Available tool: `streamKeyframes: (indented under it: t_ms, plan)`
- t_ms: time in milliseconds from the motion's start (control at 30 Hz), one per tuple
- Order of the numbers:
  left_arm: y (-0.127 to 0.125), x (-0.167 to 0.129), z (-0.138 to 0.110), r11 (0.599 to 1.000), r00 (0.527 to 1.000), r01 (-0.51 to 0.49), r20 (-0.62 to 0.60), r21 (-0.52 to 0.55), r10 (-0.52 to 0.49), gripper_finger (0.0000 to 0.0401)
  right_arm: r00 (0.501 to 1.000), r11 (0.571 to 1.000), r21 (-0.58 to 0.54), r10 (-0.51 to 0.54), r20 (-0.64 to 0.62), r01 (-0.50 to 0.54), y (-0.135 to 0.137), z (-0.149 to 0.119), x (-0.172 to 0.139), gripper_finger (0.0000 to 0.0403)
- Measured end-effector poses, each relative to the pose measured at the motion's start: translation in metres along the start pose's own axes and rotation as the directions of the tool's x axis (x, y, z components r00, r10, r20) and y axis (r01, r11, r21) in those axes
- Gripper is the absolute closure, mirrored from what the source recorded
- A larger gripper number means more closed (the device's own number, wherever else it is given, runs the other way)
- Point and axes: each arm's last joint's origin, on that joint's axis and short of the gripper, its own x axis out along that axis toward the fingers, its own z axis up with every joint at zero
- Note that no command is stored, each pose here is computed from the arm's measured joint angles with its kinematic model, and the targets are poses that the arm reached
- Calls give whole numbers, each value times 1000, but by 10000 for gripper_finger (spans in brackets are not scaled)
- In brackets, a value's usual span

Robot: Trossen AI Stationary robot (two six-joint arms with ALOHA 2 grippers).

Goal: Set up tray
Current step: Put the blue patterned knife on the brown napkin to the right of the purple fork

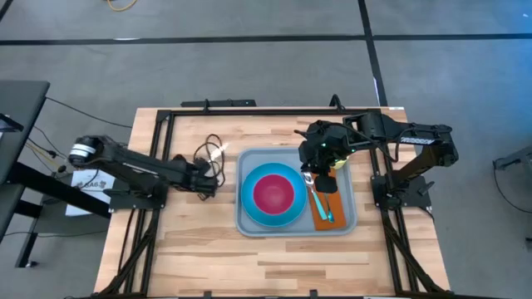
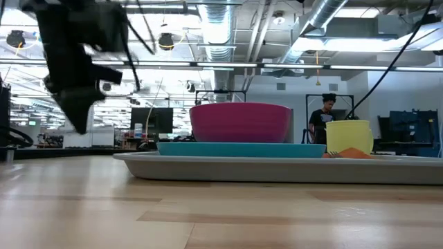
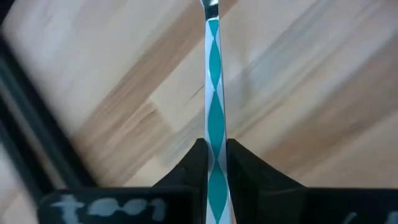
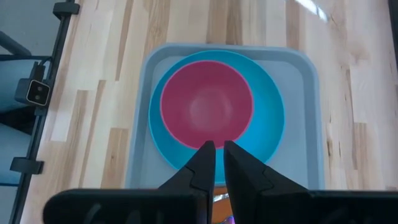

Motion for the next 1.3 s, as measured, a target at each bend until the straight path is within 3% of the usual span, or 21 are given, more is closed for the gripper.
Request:
streamKeyframes:
  t_ms: [167, 333, 467, 567, 767, 833, 933, 1133, 1200, 1300]
  plan:
    - [1, -23, -3, 989, 983, 132, 134, -60, -123, 381, 1000, 1000, -2, -4, 28, 4, 0, 3, 0, 376]
    - [-15, -37, -4, 976, 923, 218, 329, -15, -201, 381, 986, 999, 45, -14, 168, 7, -3, 14, 12, 376]
    - [-27, -47, -1, 972, 830, 231, 528, -33, -179, 381, 979, 987, 162, -49, 196, 17, -10, 14, 26, 376]
    - [-36, -55, 3, 973, 745, 230, 650, -35, -152, 381, 970, 963, 247, -154, 191, 104, -15, 8, 47, 375]
    - [-56, -64, 16, 982, 615, 190, 780, -6, -114, 381, 945, 957, 263, -194, 264, 123, -19, -4, 101, 367]
    - [-59, -66, 20, 984, 587, 177, 805, -23, -87, 381, 922, 967, 217, -199, 332, 130, -20, -4, 111, 364]
    - [-59, -69, 22, 986, 558, 155, 829, -67, -32, 381, 831, 977, 144, -211, 514, 159, -20, 8, 106, 359]
    - [-57, -70, 24, 987, 536, 115, 844, -113, 34, 381, 686, 968, 174, -250, 683, 179, -34, 22, 94, 347]
    - [-57, -70, 25, 989, 534, 100, 844, -109, 39, 380, 655, 965, 210, -262, 709, 159, -41, 27, 101, 342]
    - [-57, -72, 25, 989, 526, 95, 849, -113, 46, 380, 690, 957, 250, -280, 668, 146, -51, 24, 122, 333]
